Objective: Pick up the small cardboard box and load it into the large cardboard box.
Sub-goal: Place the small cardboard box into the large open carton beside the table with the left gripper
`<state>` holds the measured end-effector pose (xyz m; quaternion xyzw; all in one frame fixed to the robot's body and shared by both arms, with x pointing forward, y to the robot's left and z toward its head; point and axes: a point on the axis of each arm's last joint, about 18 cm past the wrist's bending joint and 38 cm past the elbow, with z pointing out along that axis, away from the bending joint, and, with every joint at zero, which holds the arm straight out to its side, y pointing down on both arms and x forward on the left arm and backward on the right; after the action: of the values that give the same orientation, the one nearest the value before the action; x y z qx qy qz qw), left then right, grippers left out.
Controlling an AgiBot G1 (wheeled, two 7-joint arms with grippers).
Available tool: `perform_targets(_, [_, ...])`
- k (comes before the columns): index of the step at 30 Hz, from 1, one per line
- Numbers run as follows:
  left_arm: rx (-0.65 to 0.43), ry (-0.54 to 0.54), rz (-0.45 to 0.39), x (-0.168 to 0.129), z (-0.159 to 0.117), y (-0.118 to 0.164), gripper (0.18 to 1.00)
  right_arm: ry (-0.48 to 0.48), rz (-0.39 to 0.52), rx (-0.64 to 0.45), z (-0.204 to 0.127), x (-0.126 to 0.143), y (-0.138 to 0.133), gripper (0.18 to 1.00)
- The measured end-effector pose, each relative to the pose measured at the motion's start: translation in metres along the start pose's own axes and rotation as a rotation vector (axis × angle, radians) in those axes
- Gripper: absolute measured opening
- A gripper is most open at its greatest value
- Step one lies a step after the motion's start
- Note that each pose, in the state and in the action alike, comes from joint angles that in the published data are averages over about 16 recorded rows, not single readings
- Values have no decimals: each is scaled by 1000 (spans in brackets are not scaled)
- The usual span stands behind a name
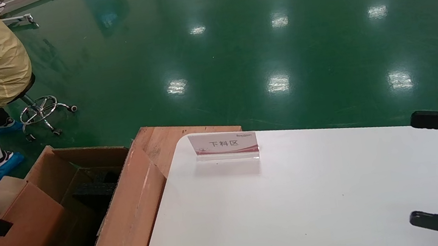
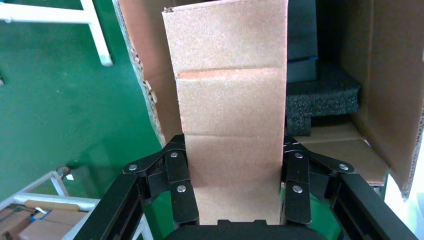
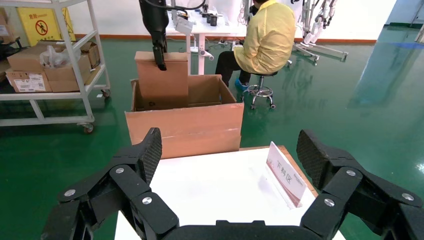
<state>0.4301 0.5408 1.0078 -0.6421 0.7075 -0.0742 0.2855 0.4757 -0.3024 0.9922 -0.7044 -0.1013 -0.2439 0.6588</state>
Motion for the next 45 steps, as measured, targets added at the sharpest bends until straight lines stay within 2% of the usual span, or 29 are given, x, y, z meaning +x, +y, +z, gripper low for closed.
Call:
perform_targets(21, [-1,-19,-18,-27,28,6,344,0,0,0,0,0,0,1001])
perform_targets(45, [21,-49,-33,-58,63,-20,294,0,0,0,0,0,0,1001])
